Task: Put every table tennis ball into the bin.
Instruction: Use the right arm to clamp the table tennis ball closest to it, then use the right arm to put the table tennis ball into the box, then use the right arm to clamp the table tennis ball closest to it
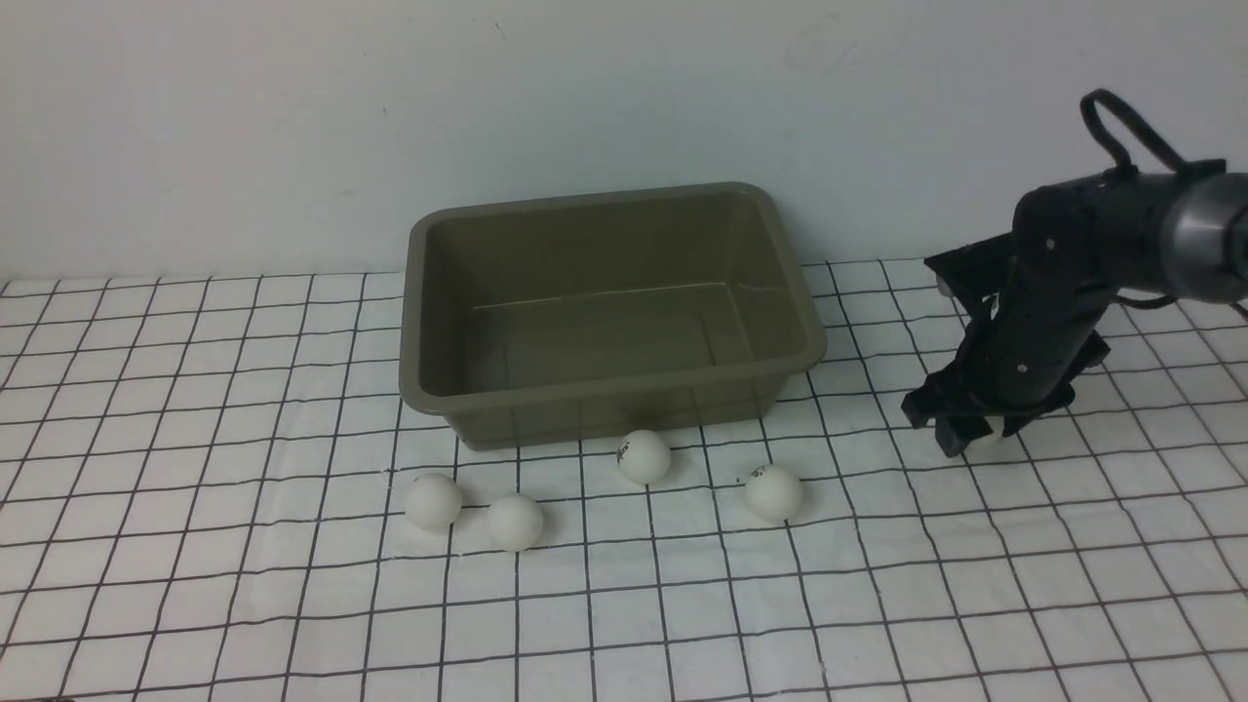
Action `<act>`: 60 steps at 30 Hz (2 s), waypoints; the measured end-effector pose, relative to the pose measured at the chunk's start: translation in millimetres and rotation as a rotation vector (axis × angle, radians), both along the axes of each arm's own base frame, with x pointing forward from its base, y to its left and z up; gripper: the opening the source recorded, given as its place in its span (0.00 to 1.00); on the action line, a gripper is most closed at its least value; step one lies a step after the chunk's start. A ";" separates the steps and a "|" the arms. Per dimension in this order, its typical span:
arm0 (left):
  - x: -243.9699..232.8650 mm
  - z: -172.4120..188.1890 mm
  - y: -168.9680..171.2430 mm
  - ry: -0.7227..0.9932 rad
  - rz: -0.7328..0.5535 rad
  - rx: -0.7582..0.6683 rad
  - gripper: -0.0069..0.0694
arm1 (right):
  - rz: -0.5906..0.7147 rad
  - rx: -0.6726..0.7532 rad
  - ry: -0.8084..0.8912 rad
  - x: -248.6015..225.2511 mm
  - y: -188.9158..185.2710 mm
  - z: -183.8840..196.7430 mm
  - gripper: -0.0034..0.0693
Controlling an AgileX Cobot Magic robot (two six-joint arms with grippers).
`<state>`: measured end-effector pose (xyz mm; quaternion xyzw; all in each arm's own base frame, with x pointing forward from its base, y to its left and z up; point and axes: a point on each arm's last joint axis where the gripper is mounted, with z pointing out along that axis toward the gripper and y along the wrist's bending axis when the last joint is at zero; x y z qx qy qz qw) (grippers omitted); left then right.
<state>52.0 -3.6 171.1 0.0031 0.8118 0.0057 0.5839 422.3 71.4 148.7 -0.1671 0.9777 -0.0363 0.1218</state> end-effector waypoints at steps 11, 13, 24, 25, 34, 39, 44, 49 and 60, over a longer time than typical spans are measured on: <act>0.0 0.0 0.0 0.000 0.000 0.000 0.08 | -0.019 0.071 -0.069 28.3 9.8 78.9 0.54; 0.0 0.0 0.0 0.000 0.000 0.000 0.08 | 0.004 0.170 -0.108 33.2 19.8 104.9 0.54; 0.0 0.0 0.0 0.000 0.000 0.000 0.08 | 0.292 0.290 -0.193 23.1 137.0 120.2 0.54; 0.0 0.0 0.0 0.000 0.000 0.000 0.08 | 0.300 0.277 -0.189 22.6 143.4 114.6 0.54; 0.0 0.0 0.0 0.000 0.000 0.000 0.08 | 0.296 0.248 -0.178 34.7 156.2 71.9 0.54; 0.0 0.0 0.0 0.000 0.000 0.000 0.08 | 0.292 0.242 -0.162 39.4 158.2 53.2 0.54; 0.0 0.0 0.0 0.000 0.000 0.000 0.08 | 0.289 0.246 -0.179 42.5 159.5 48.0 0.59; 0.0 0.0 0.0 0.000 0.000 0.000 0.08 | 0.295 0.272 -0.237 47.4 162.5 77.5 0.62; 0.0 0.0 0.0 0.000 0.000 0.000 0.08 | 0.290 0.175 -0.301 25.0 141.4 162.8 0.62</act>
